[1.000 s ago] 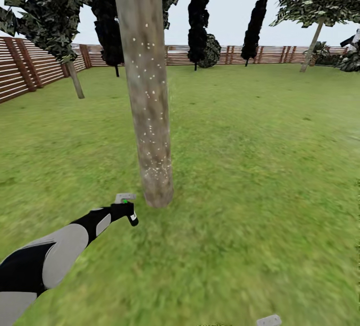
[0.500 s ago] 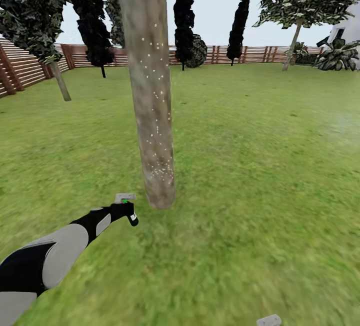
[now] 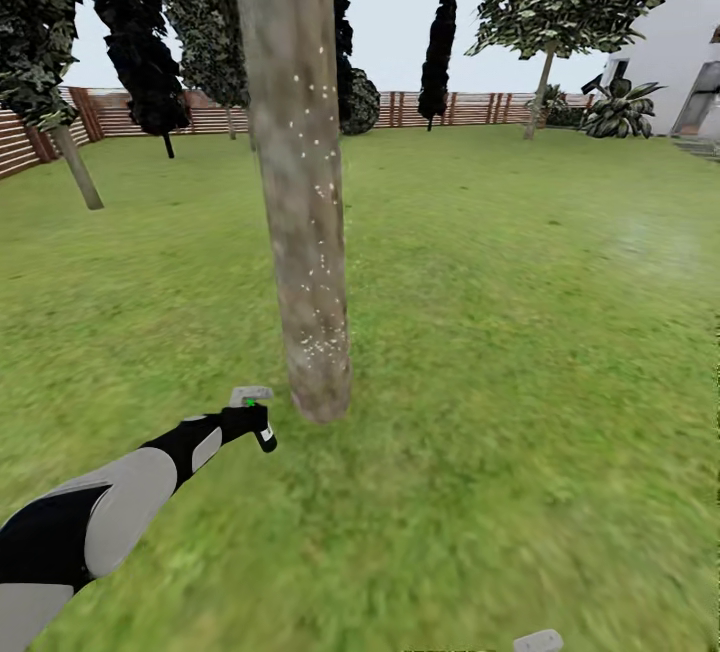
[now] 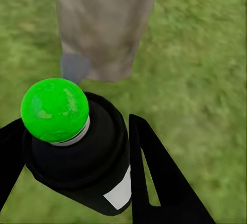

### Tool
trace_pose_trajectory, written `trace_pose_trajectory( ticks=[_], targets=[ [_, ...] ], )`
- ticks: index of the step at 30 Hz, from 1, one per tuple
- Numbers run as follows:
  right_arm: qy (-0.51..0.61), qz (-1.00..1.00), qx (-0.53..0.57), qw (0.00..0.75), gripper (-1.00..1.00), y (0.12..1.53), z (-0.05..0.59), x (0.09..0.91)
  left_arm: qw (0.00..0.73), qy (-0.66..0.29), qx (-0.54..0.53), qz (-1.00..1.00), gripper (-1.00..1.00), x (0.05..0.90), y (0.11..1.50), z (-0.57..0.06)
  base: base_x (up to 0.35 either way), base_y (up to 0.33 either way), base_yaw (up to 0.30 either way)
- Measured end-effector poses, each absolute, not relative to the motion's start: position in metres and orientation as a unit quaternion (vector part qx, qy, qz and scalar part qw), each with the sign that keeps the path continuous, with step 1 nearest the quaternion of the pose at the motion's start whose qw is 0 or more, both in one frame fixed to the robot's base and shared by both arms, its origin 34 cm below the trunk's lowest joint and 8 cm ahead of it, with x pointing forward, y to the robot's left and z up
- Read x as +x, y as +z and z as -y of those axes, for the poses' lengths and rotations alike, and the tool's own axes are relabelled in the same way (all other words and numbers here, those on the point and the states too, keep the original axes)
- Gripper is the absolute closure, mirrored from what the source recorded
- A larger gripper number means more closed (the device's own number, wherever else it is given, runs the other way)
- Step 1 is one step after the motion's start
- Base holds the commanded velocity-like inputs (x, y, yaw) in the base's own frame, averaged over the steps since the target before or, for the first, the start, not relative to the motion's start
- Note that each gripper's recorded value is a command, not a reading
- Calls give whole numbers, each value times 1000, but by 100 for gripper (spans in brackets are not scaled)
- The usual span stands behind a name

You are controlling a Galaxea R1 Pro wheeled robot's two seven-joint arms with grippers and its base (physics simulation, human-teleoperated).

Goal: In the garden, pick up the pesticide atomizer on the floor and spray pesticide onto both trees until each tree trunk is fully covered.

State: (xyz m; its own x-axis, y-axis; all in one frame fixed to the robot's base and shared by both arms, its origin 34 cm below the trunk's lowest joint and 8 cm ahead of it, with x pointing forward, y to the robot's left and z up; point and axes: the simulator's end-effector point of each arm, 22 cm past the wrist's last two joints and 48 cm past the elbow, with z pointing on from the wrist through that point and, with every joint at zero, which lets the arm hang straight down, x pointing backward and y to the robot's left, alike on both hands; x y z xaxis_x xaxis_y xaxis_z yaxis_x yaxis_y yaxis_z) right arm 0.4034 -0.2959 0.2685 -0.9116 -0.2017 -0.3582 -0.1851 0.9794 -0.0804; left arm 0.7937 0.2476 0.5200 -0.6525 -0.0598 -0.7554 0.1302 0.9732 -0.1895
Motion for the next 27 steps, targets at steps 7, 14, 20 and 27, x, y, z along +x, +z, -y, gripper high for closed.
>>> trace_pose_trajectory(
  ticks=[7, 14, 20, 27],
  targets=[
    [-22, -977, -99, 185, -100, 268, 296, 403, 416, -114, 20, -902, 100, 794, 520, -248, 0, 350, -286],
    [-22, -977, -99, 185, -100, 268, 296, 403, 416, -114, 20, -902, 100, 794, 520, -248, 0, 350, -175],
    [-22, -977, -99, 185, -100, 268, 296, 403, 416, -114, 20, -902, 100, 794, 520, -248, 0, 350, -288],
    [-22, -977, -99, 186, -100, 269, 296, 403, 417, -114, 19, -902, 100, 794, 520, -248, 0, 350, -196]
  ],
)
